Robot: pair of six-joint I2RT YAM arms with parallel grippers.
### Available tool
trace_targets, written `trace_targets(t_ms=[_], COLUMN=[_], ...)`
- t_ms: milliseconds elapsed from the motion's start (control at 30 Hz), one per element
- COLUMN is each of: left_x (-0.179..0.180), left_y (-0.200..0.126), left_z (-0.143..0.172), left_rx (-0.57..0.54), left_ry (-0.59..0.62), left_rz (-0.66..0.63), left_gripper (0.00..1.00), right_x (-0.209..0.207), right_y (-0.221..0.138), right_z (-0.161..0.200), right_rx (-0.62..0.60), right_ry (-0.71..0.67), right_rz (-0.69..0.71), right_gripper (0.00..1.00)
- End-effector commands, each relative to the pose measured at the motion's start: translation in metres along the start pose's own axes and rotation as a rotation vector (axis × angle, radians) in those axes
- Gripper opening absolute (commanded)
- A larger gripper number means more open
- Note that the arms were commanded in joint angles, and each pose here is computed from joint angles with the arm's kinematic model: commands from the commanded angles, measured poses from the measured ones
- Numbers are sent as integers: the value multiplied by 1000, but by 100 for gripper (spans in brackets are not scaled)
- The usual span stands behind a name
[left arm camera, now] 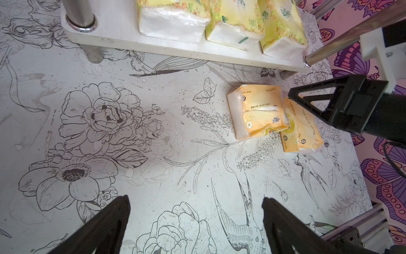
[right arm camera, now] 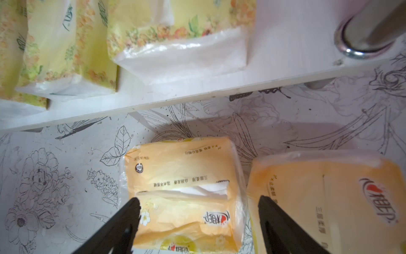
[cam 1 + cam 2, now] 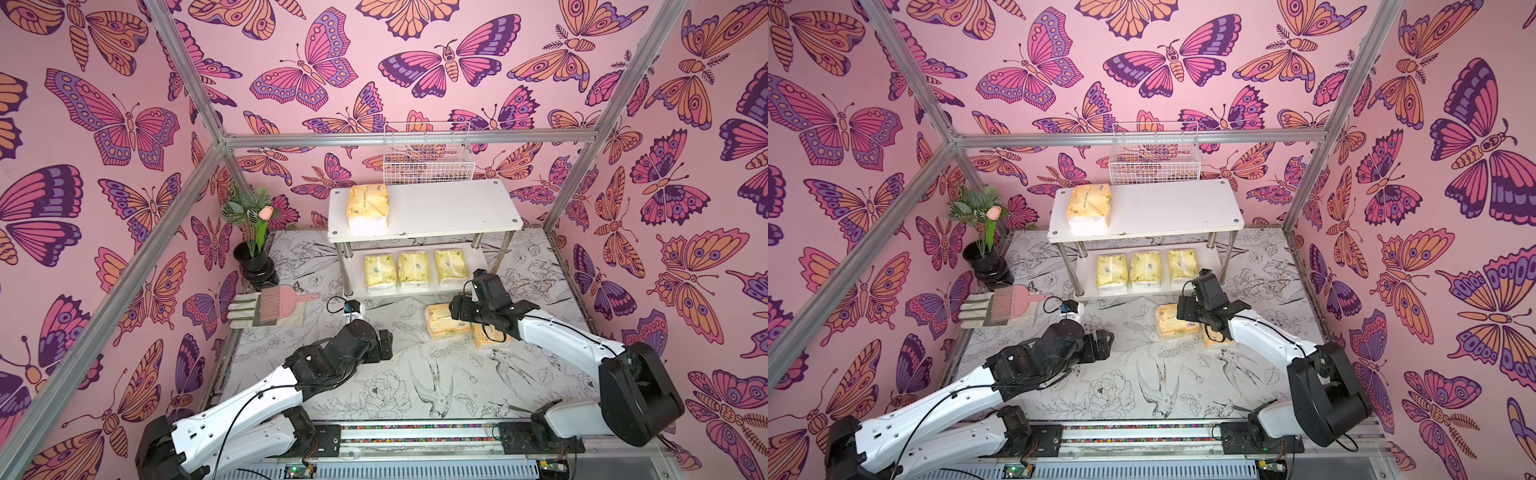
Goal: Place the tissue boxes on the shelf by color
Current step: Move the box of tissues to the center of the board.
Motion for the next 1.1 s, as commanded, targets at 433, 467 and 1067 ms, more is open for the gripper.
trace_targets(t_ms=[433, 467, 1067], left_x=[3, 3, 7], left_y=[0, 0, 0], left_z=[6, 6, 13], left_rx=[8, 7, 18], left_ry=[1, 1, -33], left_rz=[7, 7, 6], left_gripper=[100, 100, 100], right_x=[3, 6, 116], right_y=[51, 52, -15], right_z=[6, 8, 119], right_rx=[83, 95, 226], right_ry=[-29, -25, -84], right_rz=[14, -5, -327], right_gripper=[86, 86, 85])
Point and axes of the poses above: each gripper's point midway between its finger pads, its own y axis out along the fingers, its own x axis along the line the jaws close on, z = x × y, the point moved 2 cm from there along -y, back along the fingers, and after that the axes turned 7 degrees about y, right-handed, at the moved point
